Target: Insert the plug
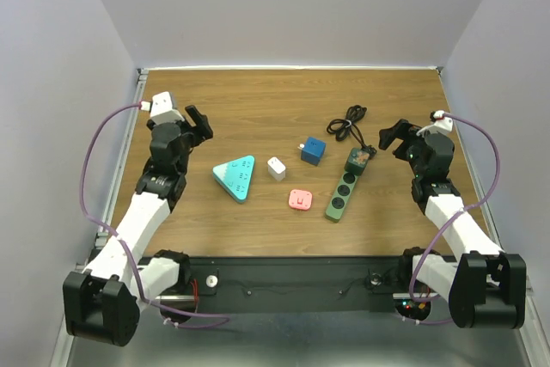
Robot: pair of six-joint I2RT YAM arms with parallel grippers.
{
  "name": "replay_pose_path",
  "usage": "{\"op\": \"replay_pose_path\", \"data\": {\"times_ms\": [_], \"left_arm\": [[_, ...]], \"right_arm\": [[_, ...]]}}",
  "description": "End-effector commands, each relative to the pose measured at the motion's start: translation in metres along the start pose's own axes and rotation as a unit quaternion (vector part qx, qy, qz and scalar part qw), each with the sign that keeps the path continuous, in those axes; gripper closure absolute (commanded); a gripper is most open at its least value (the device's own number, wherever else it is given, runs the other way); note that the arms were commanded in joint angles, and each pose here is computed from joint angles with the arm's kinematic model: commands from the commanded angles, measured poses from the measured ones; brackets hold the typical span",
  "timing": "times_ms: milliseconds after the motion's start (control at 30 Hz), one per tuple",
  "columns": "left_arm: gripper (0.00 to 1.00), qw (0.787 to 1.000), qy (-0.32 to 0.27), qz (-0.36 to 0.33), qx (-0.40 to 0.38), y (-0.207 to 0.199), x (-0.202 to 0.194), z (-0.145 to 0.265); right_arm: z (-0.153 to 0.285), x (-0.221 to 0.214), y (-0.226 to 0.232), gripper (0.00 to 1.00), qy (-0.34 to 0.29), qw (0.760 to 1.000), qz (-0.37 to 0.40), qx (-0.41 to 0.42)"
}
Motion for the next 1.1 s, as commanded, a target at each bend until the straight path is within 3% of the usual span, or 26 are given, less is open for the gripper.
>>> {"op": "replay_pose_path", "data": {"times_ms": [0, 300, 433, 700, 1067], "left_arm": [[0.16, 0.999, -0.019, -0.01, -0.033, -0.027, 0.022, -0.001], [0.17, 0.982, 0.121, 0.018, -0.145, -0.143, -0.032, -0.011], [0.17, 0.971, 0.196, 0.012, -0.135, -0.168, -0.072, -0.024], [0.16, 0.962, 0.253, -0.035, -0.096, -0.189, -0.088, -0.039], [0.16, 0.935, 0.333, -0.049, -0.11, -0.188, -0.128, -0.022]], "right_arm": [[0.0, 0.008, 0.008, 0.0, -0.011, 1.0, 0.007, 0.016], [0.0, 0.009, 0.01, 0.0, -0.006, 1.0, 0.007, 0.021], [0.003, 0.012, 0.013, 0.0, -0.012, 1.0, 0.009, 0.027], [0.007, 0.013, 0.016, 0.0, -0.015, 0.999, 0.002, 0.037], [0.007, 0.014, 0.019, 0.0, -0.017, 0.999, 0.007, 0.039]]}}
Point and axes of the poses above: each gripper's point midway between its finger pads, its own z axis back along the fingers, its own y axis along the line the jaws close on, x = y × z, the point moved 8 cm from there along z, back along the fingers, and after that the axes turned 14 degrees about -z, right-handed, at the moved point
